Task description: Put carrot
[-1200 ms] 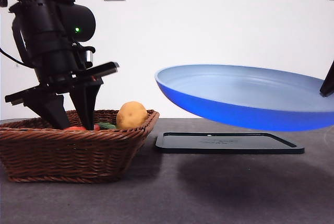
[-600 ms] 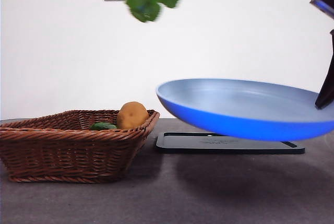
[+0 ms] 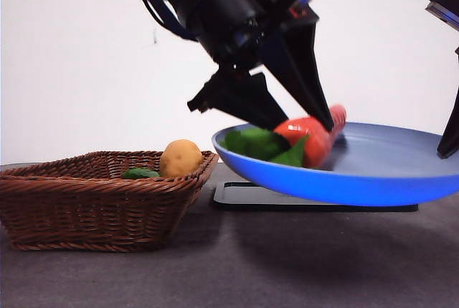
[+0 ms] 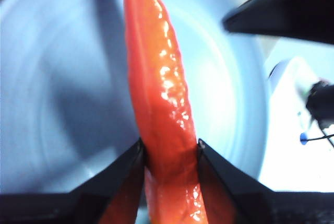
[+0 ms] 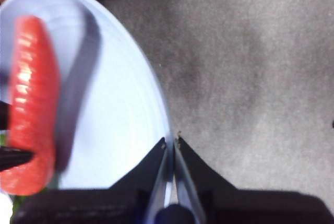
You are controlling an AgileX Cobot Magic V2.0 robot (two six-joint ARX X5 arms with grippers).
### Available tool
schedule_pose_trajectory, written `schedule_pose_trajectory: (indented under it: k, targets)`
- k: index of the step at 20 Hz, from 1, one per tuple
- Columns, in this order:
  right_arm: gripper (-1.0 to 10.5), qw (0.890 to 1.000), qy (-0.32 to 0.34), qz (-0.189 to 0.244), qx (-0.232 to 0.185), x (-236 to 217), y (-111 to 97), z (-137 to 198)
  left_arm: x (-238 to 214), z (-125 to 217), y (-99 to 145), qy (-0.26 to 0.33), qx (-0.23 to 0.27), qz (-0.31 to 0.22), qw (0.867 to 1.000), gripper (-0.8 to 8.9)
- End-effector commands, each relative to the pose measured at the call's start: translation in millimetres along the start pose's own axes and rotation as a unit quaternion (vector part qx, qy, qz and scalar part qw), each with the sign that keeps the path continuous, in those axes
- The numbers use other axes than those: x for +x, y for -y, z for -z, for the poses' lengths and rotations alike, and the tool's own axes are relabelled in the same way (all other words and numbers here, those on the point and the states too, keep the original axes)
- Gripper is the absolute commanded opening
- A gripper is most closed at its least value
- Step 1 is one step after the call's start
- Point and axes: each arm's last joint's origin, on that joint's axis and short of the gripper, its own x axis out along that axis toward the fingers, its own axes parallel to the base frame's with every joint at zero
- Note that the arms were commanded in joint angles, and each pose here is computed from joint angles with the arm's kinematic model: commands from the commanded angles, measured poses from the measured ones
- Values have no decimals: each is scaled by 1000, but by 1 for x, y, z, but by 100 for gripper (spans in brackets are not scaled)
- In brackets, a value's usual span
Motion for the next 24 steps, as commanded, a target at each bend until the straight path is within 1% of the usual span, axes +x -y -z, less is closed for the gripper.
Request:
schedule_pose_trajectory:
  k: [1,2,4,6,8,10,11,12,14,18,21,24]
  targets:
    - [4,1000,4,-6,-1,-1,-3,-3,3,-3,5,5,17,-2,1000,227]
    - [4,1000,4,-6,-1,-1,-3,-3,4,-2,6,4,18,-2,1000,278]
    - [4,1000,3,-6,0,-1,-3,-3,3,-2,6,4,18,2,1000,288]
    - [3,1000,-6,-1,9,-1,-2,-1,-3,-2,9,6,20,29,999,284]
    - [3,1000,-13,5,17,-1,-1,-2,-22,-3,13,25,24,42,999,283]
    - [3,1000,-16,8,19,0,-3,-9,-48,0,19,44,30,41,998,283]
    - [3,999,-18,18,21,0,-4,-16,-63,3,22,54,36,39,997,283]
    - [3,999,-18,31,15,2,-5,-25,-79,8,26,65,44,37,996,283]
    - [3,999,-18,36,9,6,-8,-47,-107,18,34,84,56,34,994,283]
    - [3,998,-14,55,5,23,-5,-108,-159,43,51,128,74,34,988,283]
    - [3,998,-13,61,17,45,7,-152,-185,60,61,153,87,37,984,283]
    - [3,997,-19,64,28,70,20,-183,-198,72,66,162,92,37,982,283]
